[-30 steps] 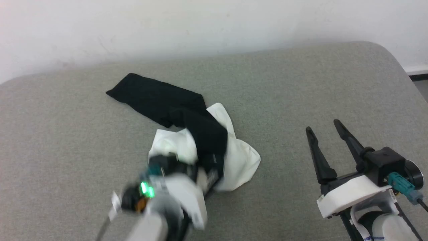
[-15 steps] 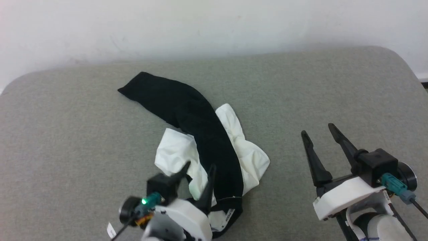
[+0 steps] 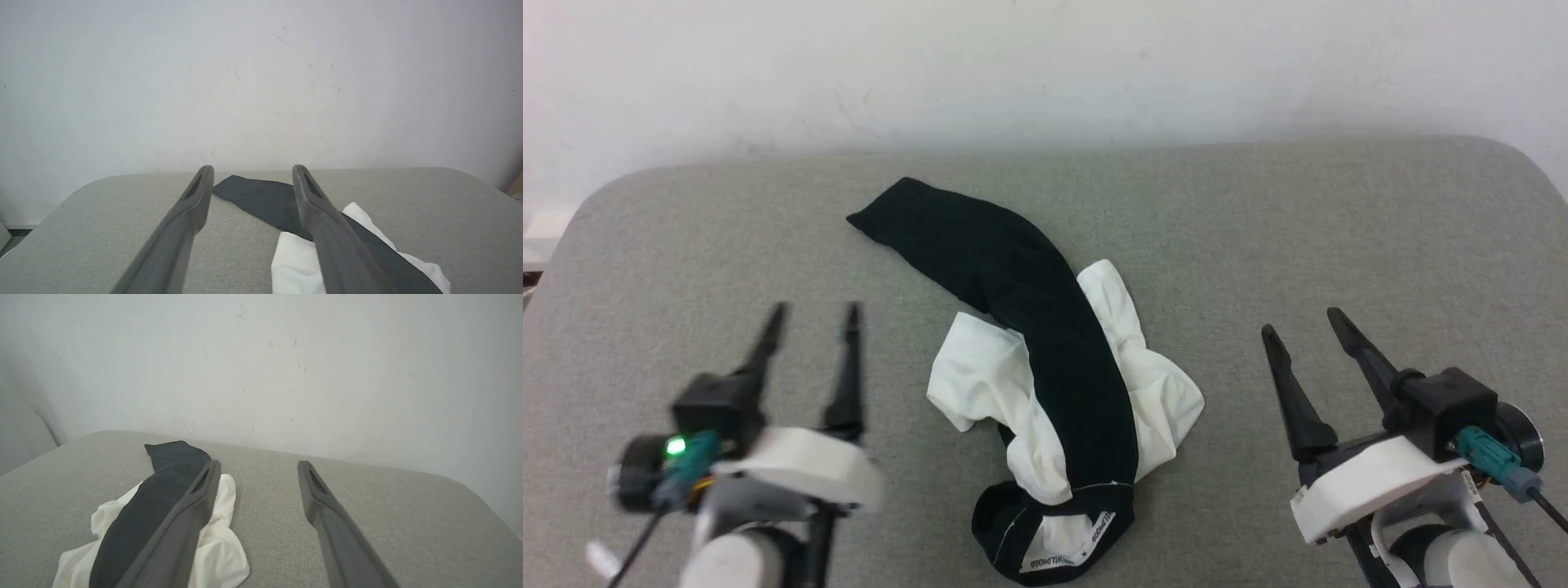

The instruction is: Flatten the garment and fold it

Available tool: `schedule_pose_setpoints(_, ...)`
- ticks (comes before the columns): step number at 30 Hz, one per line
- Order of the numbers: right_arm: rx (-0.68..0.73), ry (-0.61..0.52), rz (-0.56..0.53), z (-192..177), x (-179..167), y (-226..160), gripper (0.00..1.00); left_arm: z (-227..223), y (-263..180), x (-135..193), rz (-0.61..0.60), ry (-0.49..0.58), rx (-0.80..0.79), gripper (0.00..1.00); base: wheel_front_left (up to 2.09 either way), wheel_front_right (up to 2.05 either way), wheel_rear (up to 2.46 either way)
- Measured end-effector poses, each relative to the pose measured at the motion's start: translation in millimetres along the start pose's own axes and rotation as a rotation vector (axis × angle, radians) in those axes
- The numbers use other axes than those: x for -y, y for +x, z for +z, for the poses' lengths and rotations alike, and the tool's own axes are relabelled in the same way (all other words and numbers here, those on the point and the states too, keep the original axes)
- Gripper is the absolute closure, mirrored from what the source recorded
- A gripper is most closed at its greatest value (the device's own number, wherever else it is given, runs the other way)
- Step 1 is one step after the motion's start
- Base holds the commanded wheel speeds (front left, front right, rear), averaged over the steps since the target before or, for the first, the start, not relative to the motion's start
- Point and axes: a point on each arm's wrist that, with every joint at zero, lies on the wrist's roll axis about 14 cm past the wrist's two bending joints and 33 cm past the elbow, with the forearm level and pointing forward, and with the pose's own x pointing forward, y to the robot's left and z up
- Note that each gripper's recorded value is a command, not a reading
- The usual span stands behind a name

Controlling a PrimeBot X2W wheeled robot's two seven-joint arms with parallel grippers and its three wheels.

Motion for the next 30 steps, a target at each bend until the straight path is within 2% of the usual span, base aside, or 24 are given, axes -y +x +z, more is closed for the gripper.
schedule_pose_setpoints(6, -0.008, 0.014, -0.013, -1.0, 2.8, -7.6, 0.00, 0.1, -17.3, -46.6, 0.118, 0.067, -0.002, 0.00, 0.00, 0.00, 0.00)
schedule_pose_setpoints(14, -0.047, 0.016, -0.043, -9.3, 10.4, -20.5, 0.00, -6.3, -41.6, -65.7, 0.166, 0.087, -0.027, 0.00, 0.00, 0.00, 0.00)
schedule_pose_setpoints(19, -0.157, 0.015, -0.048, -33.7, 15.2, -20.0, 0.00, -6.8, -47.8, -69.0, 0.183, 0.085, -0.028, 0.00, 0.00, 0.00, 0.00)
schedule_pose_setpoints(23, -0.278, -0.027, -0.017, -57.9, 18.7, -9.5, 0.00, -7.3, -51.4, -71.1, 0.196, 0.080, -0.024, 0.00, 0.00, 0.00, 0.00)
schedule_pose_setpoints(30, -0.511, 0.042, 0.152, -92.5, -17.7, 17.6, 0.00, -6.3, -55.3, -75.0, 0.223, 0.067, -0.006, 0.00, 0.00, 0.00, 0.00)
